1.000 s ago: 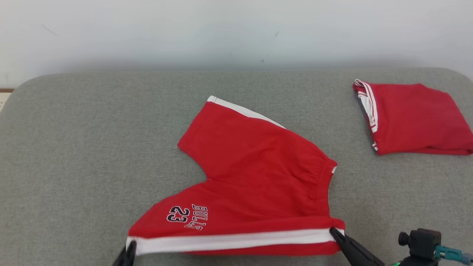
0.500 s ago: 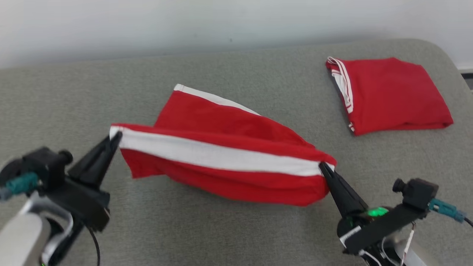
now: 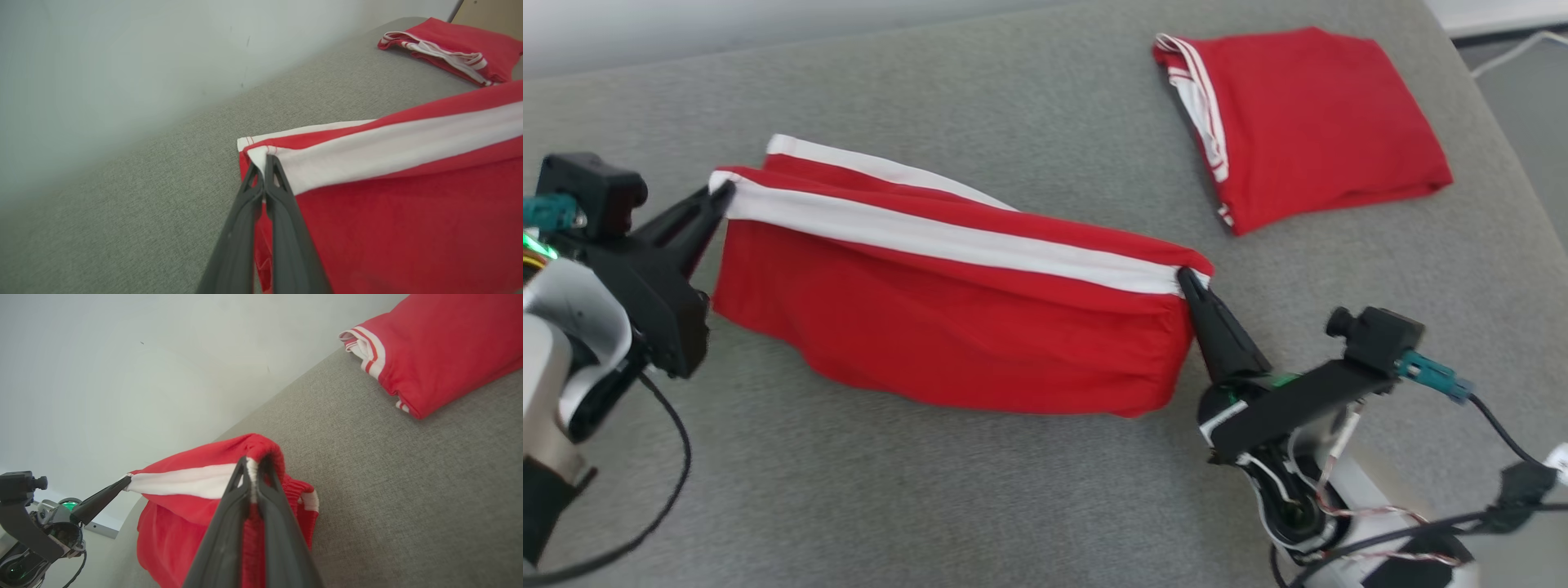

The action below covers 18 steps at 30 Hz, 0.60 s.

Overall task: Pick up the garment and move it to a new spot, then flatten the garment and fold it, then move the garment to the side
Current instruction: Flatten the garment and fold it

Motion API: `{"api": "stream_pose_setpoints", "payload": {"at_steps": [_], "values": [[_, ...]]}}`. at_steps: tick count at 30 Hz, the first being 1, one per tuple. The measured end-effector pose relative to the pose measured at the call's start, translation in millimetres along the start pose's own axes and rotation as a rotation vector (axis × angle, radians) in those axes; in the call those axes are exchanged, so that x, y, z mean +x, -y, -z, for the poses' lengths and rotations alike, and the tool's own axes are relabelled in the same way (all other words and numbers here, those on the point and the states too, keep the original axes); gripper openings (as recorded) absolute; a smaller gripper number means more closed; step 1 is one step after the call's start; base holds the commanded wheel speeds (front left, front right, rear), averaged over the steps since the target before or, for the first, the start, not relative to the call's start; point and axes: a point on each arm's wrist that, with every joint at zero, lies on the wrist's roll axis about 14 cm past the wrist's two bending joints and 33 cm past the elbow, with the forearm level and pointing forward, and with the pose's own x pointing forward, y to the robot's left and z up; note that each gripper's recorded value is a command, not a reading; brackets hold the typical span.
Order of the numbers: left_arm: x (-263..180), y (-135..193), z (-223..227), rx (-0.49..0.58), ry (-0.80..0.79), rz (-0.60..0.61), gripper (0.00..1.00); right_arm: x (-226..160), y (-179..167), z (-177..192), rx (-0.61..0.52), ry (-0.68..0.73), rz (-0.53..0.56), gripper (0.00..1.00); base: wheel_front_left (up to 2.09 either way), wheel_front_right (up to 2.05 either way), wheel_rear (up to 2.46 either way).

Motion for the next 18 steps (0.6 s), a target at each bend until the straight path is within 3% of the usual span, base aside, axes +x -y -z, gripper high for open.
{"api": "stream_pose_setpoints", "payload": {"at_steps": [7,17,18], "values": [[45.5,6.8,22.7,-0.005,-0.067,0.042,0.00,9.0,22.6,2.3,-0.001,0.005,0.080,0.00,0.00,0.00,0.00],[65.3,5.5,32.9,0.041,-0.100,0.065,0.00,25.5,29.1,5.6,0.019,0.011,0.106,0.00,0.00,0.00,0.00],[66.0,3.8,32.2,0.039,-0.094,0.062,0.00,27.2,28.5,6.6,0.020,0.009,0.105,0.20,0.00,0.00,0.00]]}}
